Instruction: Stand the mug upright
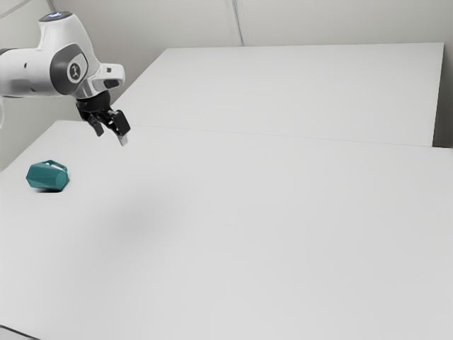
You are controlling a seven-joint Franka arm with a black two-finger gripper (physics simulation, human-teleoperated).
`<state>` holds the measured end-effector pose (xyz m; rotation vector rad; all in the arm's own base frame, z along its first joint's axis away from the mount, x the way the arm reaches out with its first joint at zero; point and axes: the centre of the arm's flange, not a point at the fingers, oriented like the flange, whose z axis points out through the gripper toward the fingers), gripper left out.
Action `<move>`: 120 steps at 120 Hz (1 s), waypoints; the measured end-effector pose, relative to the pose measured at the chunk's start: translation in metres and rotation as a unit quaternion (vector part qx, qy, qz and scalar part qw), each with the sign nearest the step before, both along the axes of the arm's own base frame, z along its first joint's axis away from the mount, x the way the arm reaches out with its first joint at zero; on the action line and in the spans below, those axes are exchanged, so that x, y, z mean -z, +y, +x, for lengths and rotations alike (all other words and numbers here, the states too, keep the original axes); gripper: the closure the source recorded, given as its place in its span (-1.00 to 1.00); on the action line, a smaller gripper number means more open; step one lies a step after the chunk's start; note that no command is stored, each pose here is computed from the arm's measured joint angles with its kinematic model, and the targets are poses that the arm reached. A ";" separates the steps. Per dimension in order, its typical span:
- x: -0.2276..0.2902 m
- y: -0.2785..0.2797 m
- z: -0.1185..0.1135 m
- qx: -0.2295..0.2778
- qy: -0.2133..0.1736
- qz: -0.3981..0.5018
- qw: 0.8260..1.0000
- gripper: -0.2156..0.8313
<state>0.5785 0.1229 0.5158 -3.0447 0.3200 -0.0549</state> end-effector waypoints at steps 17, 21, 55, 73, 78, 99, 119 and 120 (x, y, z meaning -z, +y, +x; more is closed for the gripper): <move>-0.005 0.009 0.000 -0.012 -0.014 -0.005 1.000 -0.59; -0.007 0.020 -0.001 -0.021 -0.018 -0.009 1.000 -0.59; -0.010 0.139 0.015 -0.079 -0.049 -0.021 0.995 -0.59; -0.006 0.200 0.016 -0.099 -0.070 -0.039 0.992 -0.59; -0.006 0.215 0.017 -0.102 -0.077 -0.044 0.991 -0.59; 0.001 0.282 0.007 -0.115 -0.106 -0.062 0.986 -0.59; 0.032 0.347 -0.007 -0.117 -0.120 -0.073 0.983 -0.59; 0.034 0.350 -0.008 -0.117 -0.121 -0.074 0.983 -0.59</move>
